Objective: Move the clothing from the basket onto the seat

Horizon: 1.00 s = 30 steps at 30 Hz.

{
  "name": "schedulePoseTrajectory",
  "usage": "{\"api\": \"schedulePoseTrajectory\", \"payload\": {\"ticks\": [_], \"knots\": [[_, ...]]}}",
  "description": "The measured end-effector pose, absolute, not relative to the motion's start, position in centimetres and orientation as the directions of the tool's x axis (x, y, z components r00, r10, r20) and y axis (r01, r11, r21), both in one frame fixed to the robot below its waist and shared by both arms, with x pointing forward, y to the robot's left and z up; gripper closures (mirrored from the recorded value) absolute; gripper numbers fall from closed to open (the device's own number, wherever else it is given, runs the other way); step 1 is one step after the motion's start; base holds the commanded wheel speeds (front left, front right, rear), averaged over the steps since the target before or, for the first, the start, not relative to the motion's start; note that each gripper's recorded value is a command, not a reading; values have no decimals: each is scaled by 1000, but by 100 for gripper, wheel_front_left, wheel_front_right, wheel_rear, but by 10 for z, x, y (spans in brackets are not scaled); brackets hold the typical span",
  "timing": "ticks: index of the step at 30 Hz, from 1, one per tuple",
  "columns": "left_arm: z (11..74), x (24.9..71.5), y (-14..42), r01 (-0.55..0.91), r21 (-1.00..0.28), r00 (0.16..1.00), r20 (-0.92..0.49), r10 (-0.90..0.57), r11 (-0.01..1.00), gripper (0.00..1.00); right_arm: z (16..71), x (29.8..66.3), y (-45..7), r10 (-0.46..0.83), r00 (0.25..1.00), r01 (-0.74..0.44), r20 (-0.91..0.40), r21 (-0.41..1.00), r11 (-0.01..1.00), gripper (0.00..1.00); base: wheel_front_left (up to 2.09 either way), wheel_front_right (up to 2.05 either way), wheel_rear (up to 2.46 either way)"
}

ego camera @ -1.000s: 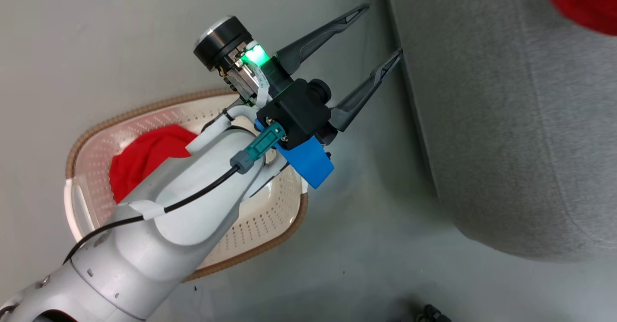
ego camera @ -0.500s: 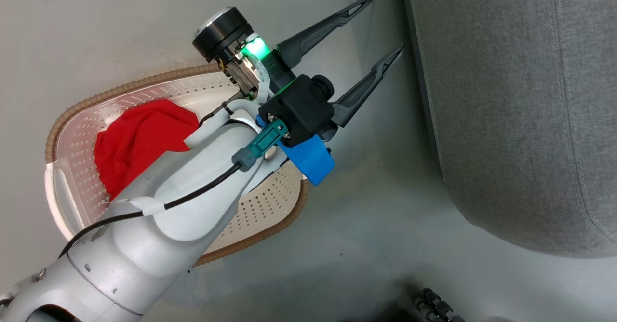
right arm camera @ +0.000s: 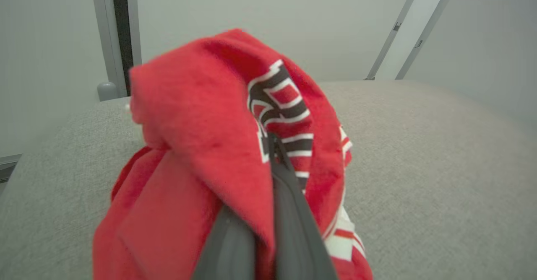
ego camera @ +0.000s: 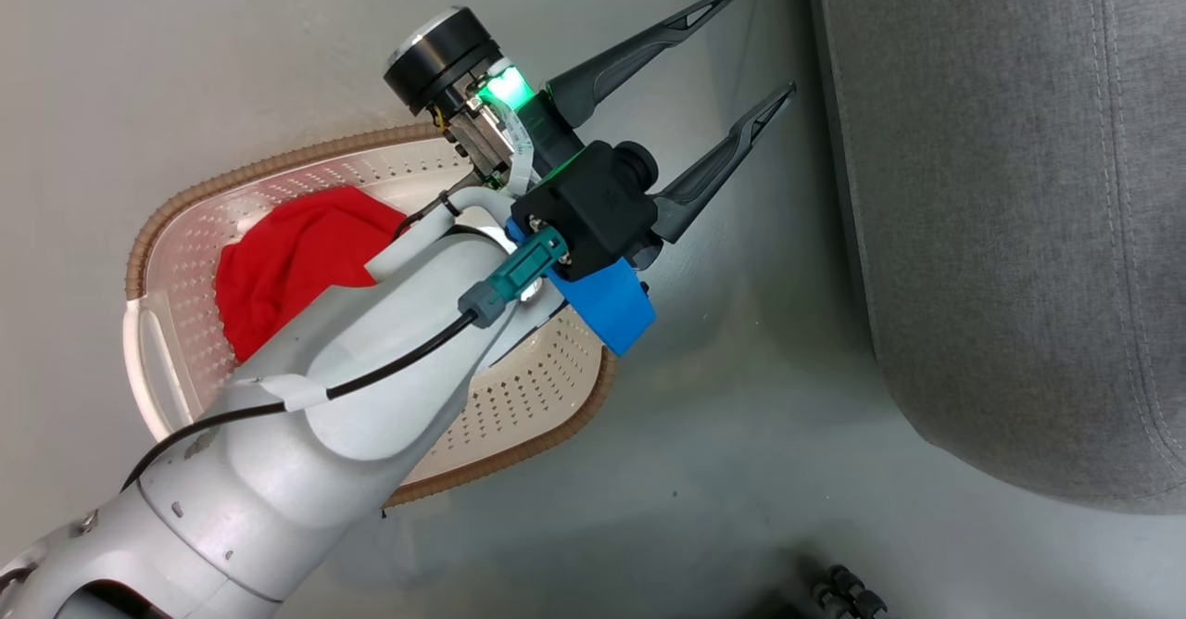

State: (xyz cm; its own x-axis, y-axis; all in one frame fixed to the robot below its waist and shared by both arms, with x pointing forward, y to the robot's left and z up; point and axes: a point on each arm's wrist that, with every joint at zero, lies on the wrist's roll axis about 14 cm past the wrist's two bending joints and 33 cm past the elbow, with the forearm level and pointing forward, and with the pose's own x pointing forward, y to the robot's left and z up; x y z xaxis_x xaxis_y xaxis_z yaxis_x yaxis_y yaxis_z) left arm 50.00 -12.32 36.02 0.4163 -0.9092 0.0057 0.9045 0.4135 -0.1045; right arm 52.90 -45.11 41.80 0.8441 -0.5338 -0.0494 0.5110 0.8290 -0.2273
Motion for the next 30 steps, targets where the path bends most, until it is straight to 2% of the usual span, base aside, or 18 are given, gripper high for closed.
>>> {"api": "schedulePoseTrajectory", "payload": {"ticks": [1,2,11,18,25,30], "knots": [[362,500,-123,904,-102,417,8,-909,414,0,416,527,-451,-537,842,513,-59,-223,829,59,0,0,0],[364,501,-123,904,-99,418,9,-908,415,0,416,525,-451,-538,840,515,-62,-219,829,0,0,0,0],[386,495,-121,901,-77,430,17,-903,428,0,429,502,-444,-538,841,515,-61,-218,829,0,0,0,0],[414,486,-112,884,-64,466,28,-884,464,0,441,467,-427,-515,855,489,-65,-228,842,0,0,0,0],[435,477,-89,837,-58,546,18,-837,545,0,472,454,-397,-437,900,428,-2,-194,883,0,0,0,0],[454,479,-62,773,-54,634,30,-773,632,0,503,461,-361,-336,938,345,84,-151,926,0,0,0,0]]}}
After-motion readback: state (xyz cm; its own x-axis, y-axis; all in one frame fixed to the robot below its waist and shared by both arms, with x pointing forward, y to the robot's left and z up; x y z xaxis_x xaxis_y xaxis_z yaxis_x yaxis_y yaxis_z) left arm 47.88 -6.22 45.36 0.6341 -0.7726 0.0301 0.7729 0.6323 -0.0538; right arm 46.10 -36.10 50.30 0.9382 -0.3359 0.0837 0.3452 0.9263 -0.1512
